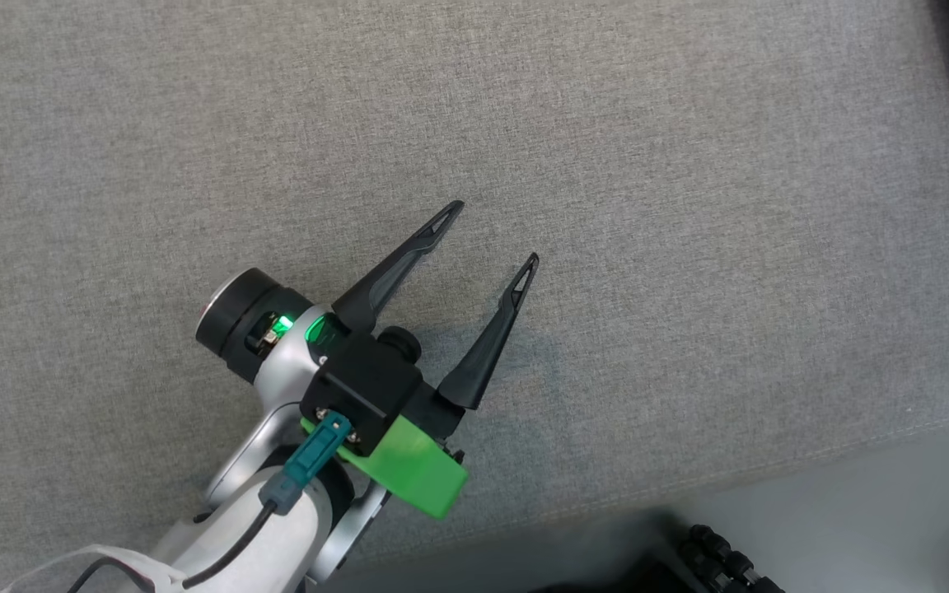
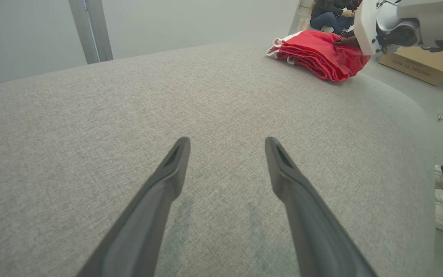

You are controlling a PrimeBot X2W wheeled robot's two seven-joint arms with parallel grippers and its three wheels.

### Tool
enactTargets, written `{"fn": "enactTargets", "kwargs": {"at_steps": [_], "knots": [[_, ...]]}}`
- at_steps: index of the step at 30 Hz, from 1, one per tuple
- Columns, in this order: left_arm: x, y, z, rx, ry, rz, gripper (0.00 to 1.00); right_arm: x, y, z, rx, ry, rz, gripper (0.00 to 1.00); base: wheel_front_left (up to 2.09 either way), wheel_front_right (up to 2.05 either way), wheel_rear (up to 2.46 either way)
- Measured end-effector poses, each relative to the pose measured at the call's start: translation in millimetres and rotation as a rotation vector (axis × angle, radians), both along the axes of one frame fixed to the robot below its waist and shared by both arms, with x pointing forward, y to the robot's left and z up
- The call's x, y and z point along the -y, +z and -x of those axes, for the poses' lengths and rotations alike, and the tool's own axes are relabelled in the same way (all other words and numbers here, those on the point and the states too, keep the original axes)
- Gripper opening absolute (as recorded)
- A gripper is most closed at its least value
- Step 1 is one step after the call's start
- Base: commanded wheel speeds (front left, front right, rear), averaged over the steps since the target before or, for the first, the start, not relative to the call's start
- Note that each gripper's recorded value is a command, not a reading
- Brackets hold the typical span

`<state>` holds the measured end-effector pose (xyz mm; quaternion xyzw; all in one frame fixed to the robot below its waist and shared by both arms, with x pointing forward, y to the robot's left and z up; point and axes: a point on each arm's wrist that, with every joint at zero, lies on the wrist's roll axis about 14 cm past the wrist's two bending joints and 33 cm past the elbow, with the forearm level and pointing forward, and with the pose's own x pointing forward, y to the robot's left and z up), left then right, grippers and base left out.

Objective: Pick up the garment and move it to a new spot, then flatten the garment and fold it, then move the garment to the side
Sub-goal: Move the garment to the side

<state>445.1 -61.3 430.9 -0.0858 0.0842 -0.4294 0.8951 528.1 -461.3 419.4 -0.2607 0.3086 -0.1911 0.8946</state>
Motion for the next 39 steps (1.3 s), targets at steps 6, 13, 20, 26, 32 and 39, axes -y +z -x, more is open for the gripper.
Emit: {"fn": "enactTargets", "kwargs": {"at_steps": [6,13,20,26,32,39], "knots": [[-1.9,0.2,-0.4,0.0,0.006,0.0,1.0,-10.8,-6.7,-4.9,0.018,0.032,0.007,1.0,0.0,0.0,0.0],[-4.1,24.7,-2.6,0.027,0.059,0.071,1.0,-48.1,1.9,-13.7,0.263,0.052,-0.169,1.0,0.0,0.0,0.0],[-33.8,44.7,-6.4,0.058,0.209,0.046,1.0,-98.7,8.6,2.9,0.328,0.177,-0.247,1.0,0.0,0.0,0.0],[-69.7,53.8,-3.4,0.057,0.36,0.016,1.0,-134.9,33.3,18.1,0.445,0.222,-0.346,1.0,0.0,0.0,0.0],[-106.3,59.4,2.7,0.05,0.505,-0.019,1.0,-155.1,50.6,40.7,0.52,0.24,-0.417,1.0,0.0,0.0,0.0],[-161.8,79.8,11.7,0.076,0.72,-0.012,1.0,-195.7,85.2,57.6,0.654,0.273,-0.544,1.0,0.0,0.0,0.0]]}}
